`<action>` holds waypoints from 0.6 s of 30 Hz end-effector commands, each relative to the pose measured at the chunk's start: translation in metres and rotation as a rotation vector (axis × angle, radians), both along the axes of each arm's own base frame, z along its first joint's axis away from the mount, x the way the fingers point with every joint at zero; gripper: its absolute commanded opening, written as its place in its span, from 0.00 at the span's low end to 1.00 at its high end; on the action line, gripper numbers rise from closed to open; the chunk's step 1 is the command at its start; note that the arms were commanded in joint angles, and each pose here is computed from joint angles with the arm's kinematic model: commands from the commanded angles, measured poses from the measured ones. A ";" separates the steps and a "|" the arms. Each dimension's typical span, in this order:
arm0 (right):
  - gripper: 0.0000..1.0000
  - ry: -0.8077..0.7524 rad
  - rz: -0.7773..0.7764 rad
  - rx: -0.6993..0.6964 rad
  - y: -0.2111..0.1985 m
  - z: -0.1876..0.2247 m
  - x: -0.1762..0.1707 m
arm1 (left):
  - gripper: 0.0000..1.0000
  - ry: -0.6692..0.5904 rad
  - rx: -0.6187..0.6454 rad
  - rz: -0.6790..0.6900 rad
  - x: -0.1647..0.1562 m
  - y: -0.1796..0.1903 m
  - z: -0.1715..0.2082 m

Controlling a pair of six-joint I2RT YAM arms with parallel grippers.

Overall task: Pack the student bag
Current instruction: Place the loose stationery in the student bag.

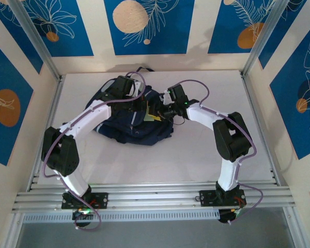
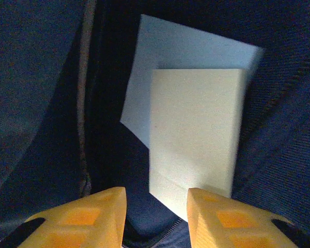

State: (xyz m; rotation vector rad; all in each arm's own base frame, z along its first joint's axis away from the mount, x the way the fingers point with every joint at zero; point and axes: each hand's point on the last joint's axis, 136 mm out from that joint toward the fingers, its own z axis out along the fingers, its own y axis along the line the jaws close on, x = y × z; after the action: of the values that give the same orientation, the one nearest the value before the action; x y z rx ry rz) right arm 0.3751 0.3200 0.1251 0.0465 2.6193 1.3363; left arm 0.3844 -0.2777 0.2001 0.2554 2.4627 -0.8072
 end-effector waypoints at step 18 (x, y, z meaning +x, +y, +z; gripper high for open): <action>0.40 -0.098 0.038 0.044 0.001 0.031 -0.008 | 0.00 -0.073 -0.136 -0.065 -0.009 -0.020 0.040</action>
State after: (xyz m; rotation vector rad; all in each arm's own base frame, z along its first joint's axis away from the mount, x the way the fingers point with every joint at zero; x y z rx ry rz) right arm 0.3713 0.3331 0.1283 -0.0039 2.5983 1.3711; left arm 0.3856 -0.2773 0.2001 0.2165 2.4556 -0.8327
